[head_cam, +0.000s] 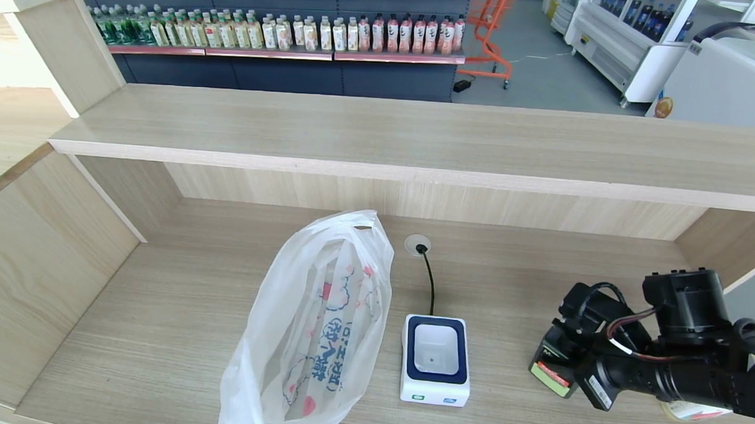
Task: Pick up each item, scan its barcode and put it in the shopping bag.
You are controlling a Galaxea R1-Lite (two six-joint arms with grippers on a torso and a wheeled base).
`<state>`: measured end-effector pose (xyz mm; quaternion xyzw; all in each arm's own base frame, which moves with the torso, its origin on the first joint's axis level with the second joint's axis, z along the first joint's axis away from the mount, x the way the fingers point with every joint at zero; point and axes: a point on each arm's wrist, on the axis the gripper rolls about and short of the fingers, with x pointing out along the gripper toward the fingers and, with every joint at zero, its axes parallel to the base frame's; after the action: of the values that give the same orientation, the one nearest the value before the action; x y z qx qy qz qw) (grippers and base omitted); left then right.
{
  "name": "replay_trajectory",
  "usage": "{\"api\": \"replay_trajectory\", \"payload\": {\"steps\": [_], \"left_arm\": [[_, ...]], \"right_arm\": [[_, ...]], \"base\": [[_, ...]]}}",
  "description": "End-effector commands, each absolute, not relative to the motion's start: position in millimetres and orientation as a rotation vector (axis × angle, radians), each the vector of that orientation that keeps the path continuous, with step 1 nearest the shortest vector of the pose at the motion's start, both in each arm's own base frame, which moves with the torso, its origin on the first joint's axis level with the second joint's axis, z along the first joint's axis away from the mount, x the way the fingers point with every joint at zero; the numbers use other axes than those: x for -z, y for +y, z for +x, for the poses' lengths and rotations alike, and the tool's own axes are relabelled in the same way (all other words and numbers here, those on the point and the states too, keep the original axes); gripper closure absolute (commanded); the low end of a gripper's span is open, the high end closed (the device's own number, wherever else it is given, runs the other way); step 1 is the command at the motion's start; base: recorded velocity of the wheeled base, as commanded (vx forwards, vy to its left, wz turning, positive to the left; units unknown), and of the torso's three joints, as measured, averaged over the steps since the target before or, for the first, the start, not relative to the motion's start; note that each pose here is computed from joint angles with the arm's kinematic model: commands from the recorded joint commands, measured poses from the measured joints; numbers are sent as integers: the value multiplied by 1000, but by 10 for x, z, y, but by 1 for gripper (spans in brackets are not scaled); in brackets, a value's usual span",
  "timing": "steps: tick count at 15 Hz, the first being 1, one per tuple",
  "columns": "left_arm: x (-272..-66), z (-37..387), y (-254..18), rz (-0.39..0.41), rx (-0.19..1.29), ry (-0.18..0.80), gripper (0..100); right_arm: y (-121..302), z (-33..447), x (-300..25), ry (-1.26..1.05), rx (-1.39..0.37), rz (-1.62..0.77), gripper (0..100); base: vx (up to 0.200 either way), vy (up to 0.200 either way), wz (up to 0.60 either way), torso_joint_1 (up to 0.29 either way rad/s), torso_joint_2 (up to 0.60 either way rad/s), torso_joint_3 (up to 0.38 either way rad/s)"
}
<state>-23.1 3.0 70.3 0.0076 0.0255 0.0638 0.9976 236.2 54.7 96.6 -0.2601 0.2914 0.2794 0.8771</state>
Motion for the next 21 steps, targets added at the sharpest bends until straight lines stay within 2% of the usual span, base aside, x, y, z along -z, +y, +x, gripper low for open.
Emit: {"api": "replay_trajectory", "payload": {"steps": [1, 2, 4, 5, 7, 10, 12, 15, 16, 18, 21], "left_arm": [[-703, -230, 30, 16, -129, 53, 0], [-703, -230, 30, 16, -129, 53, 0], [-703, -230, 30, 16, -129, 53, 0], [-703, -230, 30, 16, -129, 53, 0], [-703, -230, 30, 16, -129, 53, 0], [-703, -230, 30, 16, -129, 53, 0], [-703, -230, 30, 16, -129, 53, 0], [-703, -230, 30, 16, -129, 53, 0], [-703, -230, 30, 16, -129, 53, 0], [-703, -230, 30, 16, -129, 53, 0], [-703, -230, 30, 16, -129, 53, 0]], "right_arm": [[516, 2246, -1183, 526, -549, -511, 100], [477, 2063, -1485, 417, -491, -411, 100], [409, 1746, -1649, 317, -464, -417, 100], [380, 1609, -1713, 251, -472, -513, 100], [306, 1440, -1813, 115, -483, -873, 100], [330, 1444, -1765, 0, -628, -1105, 100], [383, 1497, -1708, -221, -824, -1359, 100], [509, 1633, -1730, -641, -885, -1831, 100], [603, 1677, -1674, -751, -919, -1911, 100], [751, 1749, -1589, -962, -954, -2026, 100], [996, 1745, -1671, -1375, -916, -1982, 100]], "base": [[0, 0, 0, 0, 0, 0], [0, 0, 0, 0, 0, 0], [0, 0, 0, 0, 0, 0], [0, 0, 0, 0, 0, 0], [0, 0, 0, 0, 0, 0], [0, 0, 0, 0, 0, 0], [0, 0, 0, 0, 0, 0], [0, 0, 0, 0, 0, 0], [0, 0, 0, 0, 0, 0], [0, 0, 0, 0, 0, 0], [0, 0, 0, 0, 0, 0]]}}
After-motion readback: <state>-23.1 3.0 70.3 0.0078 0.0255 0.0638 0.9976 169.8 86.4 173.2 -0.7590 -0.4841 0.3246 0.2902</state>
